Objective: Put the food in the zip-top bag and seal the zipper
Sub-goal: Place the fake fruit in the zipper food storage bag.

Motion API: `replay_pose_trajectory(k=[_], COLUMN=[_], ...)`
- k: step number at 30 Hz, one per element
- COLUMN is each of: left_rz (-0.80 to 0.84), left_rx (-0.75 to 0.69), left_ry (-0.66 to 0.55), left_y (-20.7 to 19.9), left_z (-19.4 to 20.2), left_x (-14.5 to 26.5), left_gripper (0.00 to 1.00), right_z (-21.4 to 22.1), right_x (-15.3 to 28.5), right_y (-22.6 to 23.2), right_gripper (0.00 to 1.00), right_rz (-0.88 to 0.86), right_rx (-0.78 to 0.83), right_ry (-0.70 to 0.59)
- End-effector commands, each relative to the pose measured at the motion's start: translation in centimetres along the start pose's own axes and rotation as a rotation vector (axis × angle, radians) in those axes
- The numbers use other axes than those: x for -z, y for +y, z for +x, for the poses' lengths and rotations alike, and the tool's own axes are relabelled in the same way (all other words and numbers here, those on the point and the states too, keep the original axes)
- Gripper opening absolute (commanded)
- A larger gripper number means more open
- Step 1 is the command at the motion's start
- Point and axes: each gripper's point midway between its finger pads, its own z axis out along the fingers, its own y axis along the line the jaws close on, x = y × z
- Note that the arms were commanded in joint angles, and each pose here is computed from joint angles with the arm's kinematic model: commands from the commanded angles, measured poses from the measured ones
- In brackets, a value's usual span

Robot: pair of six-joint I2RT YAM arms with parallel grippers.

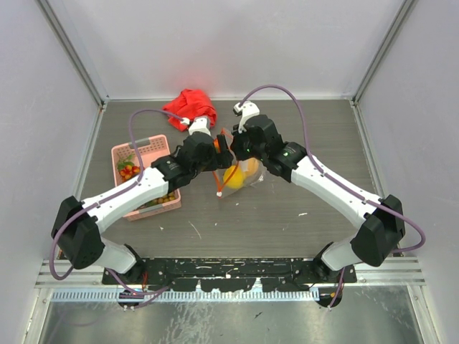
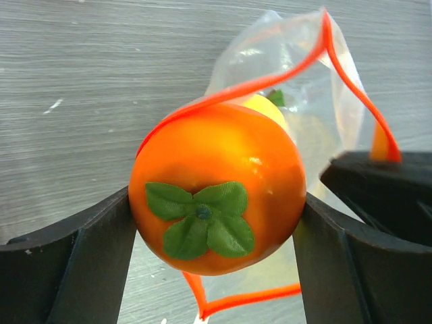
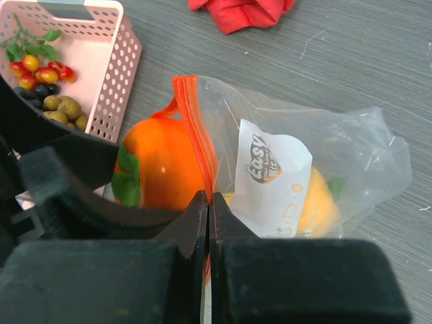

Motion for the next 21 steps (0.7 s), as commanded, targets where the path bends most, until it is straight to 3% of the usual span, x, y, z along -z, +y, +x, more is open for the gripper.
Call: replay_pose_trajectory(k=[1, 5, 16, 21], left_rz=[-0.139, -0.127, 0.198, 0.254], left_rx=[-0.015, -0.048, -0.305, -0.389], left_ry=[-0.106, -0.098, -0.222, -0.242], left_y=[1.8, 1.7, -2.8, -2.9], left_z=[-2.9, -2.8, -2.6, -1.8], left_x=[0.4, 0.4, 0.4, 0.5], left_gripper=[0.64, 0.63, 0.65, 0.65], right_z=[-2.8, -2.5, -2.5, -2.7], right_x=[0.5, 0.2, -0.3, -0.3], right_y=[1.6, 2.1, 3.2, 3.2], right_gripper=[0.00, 0.00, 0.00, 0.00], right_rz=[-0.066, -0.085, -0.138, -0.139], right_rx=[-0.032, -0.042, -0.075, -0.078], right_ry=[-0.080, -0.065, -0.059, -0.063])
